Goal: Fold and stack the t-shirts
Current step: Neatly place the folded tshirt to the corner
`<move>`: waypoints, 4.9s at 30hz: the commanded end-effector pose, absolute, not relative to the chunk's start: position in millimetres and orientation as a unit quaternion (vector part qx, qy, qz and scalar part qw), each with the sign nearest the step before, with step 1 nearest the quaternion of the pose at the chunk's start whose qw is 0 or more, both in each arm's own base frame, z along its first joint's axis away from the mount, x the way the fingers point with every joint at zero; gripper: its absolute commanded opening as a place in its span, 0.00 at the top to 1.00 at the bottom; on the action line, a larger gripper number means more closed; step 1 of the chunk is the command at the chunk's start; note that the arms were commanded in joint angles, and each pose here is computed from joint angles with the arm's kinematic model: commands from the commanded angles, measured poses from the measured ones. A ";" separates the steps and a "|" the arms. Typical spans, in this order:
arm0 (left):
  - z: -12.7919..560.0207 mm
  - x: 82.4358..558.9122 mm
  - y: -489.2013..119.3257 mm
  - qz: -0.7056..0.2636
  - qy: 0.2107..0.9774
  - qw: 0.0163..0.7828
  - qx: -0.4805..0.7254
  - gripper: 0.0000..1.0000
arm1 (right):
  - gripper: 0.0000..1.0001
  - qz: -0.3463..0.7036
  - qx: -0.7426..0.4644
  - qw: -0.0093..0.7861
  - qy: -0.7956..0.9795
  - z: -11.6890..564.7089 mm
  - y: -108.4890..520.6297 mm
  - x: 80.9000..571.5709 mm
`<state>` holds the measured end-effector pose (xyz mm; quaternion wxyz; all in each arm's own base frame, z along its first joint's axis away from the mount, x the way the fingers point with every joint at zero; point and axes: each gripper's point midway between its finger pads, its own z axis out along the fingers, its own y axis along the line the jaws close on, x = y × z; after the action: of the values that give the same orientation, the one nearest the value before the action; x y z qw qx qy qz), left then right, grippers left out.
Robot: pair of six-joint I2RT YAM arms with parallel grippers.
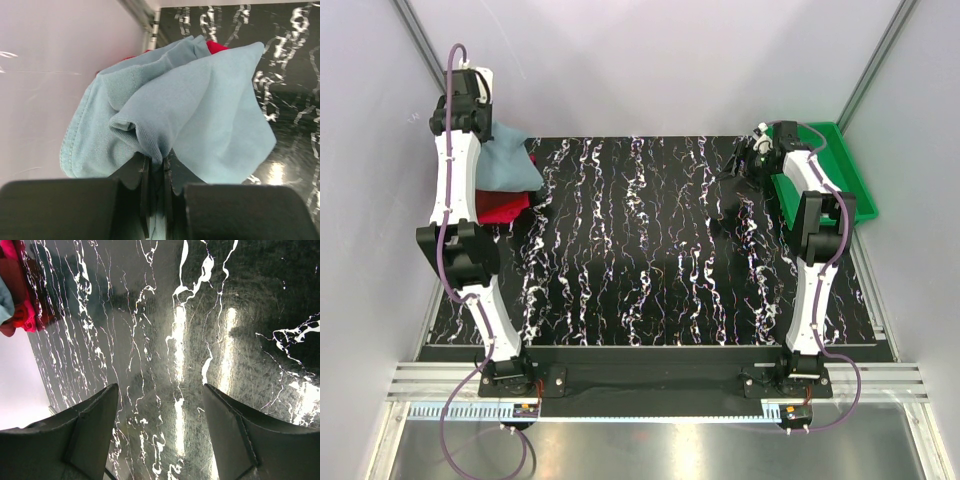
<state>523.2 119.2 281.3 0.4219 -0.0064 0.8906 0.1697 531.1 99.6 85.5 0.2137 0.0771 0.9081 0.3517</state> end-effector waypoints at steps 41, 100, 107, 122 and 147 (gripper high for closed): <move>178.7 595.5 259.9 0.462 0.828 0.319 0.011 0.90 | 0.24 0.332 0.052 0.247 0.909 124.3 96.7 503.2; 112.2 548.2 71.9 0.222 0.931 0.265 0.117 0.99 | 0.25 0.374 0.049 0.241 0.894 118.2 120.8 528.7; 141.3 535.5 57.4 0.193 0.932 0.284 0.117 1.00 | 0.24 0.374 0.044 0.242 0.894 119.7 120.8 526.8; 156.8 521.5 3.4 0.147 0.930 0.302 0.151 1.00 | 0.24 0.377 0.052 0.234 0.894 110.8 122.4 529.9; 151.1 584.7 152.8 0.310 0.893 0.320 0.060 0.39 | 0.24 0.369 0.042 0.237 0.898 115.7 121.1 520.5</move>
<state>575.8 133.5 159.7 0.3275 0.0605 0.9024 0.2734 520.4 117.9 95.2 0.2125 0.0647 0.9027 0.3685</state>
